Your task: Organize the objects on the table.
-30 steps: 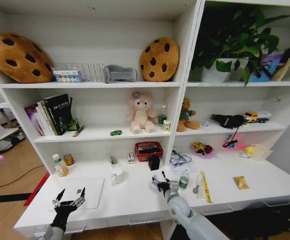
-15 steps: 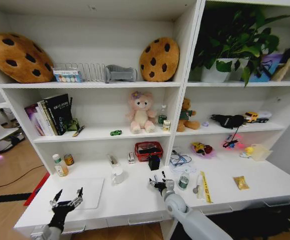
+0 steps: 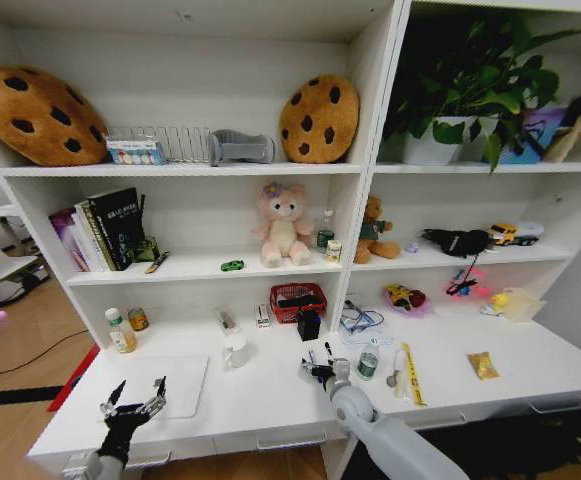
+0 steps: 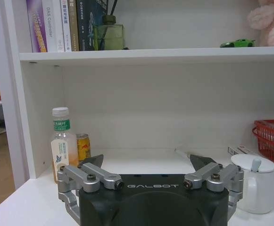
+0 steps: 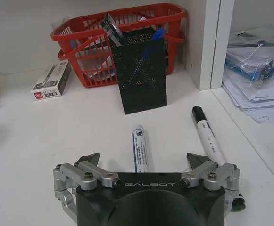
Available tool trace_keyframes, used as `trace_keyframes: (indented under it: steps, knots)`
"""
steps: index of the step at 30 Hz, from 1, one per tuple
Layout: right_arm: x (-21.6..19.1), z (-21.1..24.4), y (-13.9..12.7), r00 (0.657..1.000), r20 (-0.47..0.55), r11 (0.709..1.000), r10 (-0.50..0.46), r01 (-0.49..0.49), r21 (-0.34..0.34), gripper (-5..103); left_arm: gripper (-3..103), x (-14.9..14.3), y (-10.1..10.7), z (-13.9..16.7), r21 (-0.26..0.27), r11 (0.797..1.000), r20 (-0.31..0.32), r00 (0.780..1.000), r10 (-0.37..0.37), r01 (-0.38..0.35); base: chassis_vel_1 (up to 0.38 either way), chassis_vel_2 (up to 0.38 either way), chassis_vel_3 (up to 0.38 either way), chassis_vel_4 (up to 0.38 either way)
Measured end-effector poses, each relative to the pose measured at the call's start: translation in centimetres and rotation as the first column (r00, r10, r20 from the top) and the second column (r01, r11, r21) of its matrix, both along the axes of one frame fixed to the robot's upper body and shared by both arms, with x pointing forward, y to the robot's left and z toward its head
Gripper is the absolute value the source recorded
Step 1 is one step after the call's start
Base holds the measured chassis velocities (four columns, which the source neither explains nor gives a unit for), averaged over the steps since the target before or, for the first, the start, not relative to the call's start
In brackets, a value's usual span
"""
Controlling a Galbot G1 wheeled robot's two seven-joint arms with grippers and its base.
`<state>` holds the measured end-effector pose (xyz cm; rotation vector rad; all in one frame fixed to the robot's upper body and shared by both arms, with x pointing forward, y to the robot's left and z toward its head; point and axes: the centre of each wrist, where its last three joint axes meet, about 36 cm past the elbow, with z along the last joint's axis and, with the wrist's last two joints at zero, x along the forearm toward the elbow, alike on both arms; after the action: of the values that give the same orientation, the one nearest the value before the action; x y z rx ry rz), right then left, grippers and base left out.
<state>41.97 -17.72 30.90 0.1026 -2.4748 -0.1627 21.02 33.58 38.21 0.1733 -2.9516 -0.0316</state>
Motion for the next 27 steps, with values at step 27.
trace_keyframes:
  steps: [27]
  knots:
    - [-0.4, -0.6, -1.4, 0.999, -0.022, 0.998, 0.026, -0.027, -0.065, 68, 100, 0.0, 0.2, 0.2, -0.007, 1.0, 0.006, 1.0, 0.003, -0.003, 0.0, 0.0, 0.0, 0.0]
